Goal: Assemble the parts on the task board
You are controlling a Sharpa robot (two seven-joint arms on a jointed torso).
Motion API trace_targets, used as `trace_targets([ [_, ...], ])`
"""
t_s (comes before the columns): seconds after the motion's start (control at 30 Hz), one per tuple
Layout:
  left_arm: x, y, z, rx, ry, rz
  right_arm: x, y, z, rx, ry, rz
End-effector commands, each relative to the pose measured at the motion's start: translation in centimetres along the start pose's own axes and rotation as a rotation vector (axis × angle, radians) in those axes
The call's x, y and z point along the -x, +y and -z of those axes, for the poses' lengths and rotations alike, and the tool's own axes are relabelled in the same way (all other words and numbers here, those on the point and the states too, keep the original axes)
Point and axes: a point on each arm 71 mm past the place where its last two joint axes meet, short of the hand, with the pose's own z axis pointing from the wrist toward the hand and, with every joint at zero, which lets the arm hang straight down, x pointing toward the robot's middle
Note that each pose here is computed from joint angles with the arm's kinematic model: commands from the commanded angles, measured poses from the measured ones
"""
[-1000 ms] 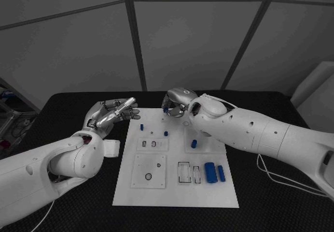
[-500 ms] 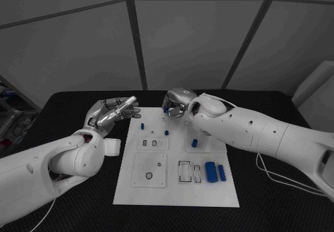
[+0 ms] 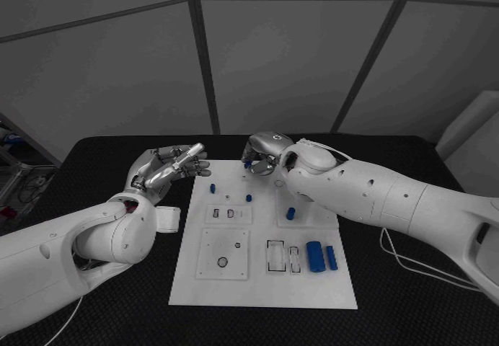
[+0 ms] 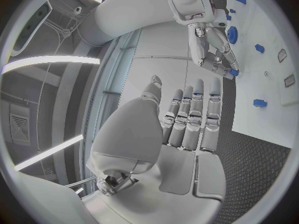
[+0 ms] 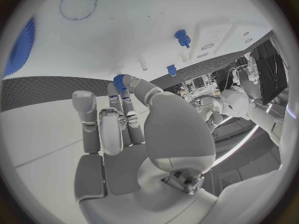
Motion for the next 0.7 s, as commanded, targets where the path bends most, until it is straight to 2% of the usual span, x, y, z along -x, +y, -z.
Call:
trace_targets([
  [0.03, -0.21, -0.19, -0.05, -0.011, 0.014, 0.0, -0.06, 0.01, -0.16, -0.006, 0.018, 0.005],
  [0.43, -0.3, -0.24, -0.07, -0.01, 0.018, 0.002, -0.35, -0.04, -0.29, -0.015, 0.048, 0.015],
  [0.7, -0.24, -0.25, -0.09, -0.01, 0.016, 0.001, -0.07, -0.04, -0.1, -0.01, 0.02, 0.013],
])
